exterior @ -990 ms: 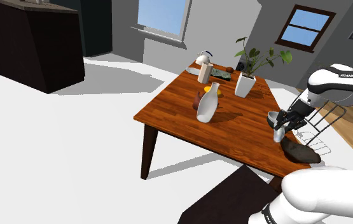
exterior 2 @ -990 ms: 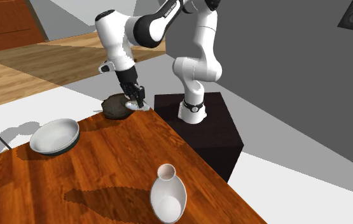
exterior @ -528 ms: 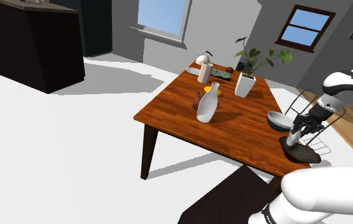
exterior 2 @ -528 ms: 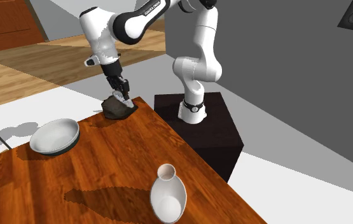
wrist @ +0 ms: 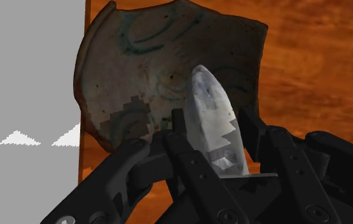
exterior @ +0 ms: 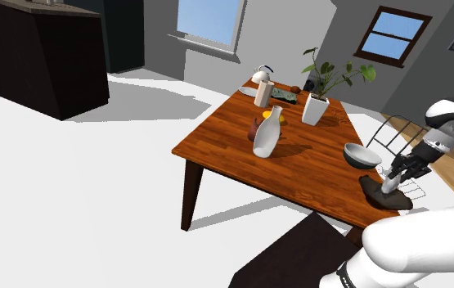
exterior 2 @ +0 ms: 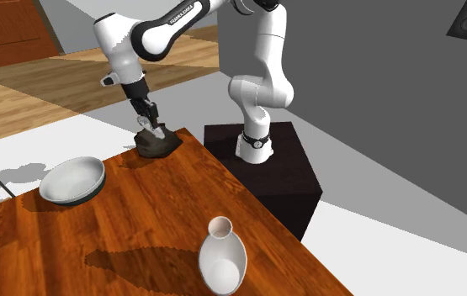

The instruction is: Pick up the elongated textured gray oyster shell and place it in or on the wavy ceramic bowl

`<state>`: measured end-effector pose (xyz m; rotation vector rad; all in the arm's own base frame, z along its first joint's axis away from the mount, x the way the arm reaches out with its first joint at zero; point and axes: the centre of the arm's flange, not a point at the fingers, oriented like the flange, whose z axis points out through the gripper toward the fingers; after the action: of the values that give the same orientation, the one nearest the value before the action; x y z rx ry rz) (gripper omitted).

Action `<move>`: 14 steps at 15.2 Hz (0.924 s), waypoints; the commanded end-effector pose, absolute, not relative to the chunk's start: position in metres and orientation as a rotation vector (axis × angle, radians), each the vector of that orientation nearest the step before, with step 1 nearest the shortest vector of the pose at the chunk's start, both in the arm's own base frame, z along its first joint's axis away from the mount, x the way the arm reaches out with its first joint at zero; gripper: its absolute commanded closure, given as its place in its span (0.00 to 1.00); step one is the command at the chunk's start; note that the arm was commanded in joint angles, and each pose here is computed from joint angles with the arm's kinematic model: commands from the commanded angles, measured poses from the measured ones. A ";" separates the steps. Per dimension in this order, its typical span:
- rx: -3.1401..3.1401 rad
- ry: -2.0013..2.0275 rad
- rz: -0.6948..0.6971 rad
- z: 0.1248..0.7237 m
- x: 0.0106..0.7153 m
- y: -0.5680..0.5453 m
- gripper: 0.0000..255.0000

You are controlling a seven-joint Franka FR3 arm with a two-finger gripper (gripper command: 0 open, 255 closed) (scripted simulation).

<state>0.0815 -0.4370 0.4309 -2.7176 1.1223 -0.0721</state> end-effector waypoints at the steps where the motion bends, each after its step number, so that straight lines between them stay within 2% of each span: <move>1: -2.718 1.122 -0.072 0.420 0.082 -0.438 1.00; 8: -2.718 1.122 -0.072 0.383 0.082 -0.438 1.00; 14: -2.718 1.122 -0.072 0.381 0.082 -0.438 1.00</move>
<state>0.0819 -0.4375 0.3807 -2.7182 1.1221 -0.0722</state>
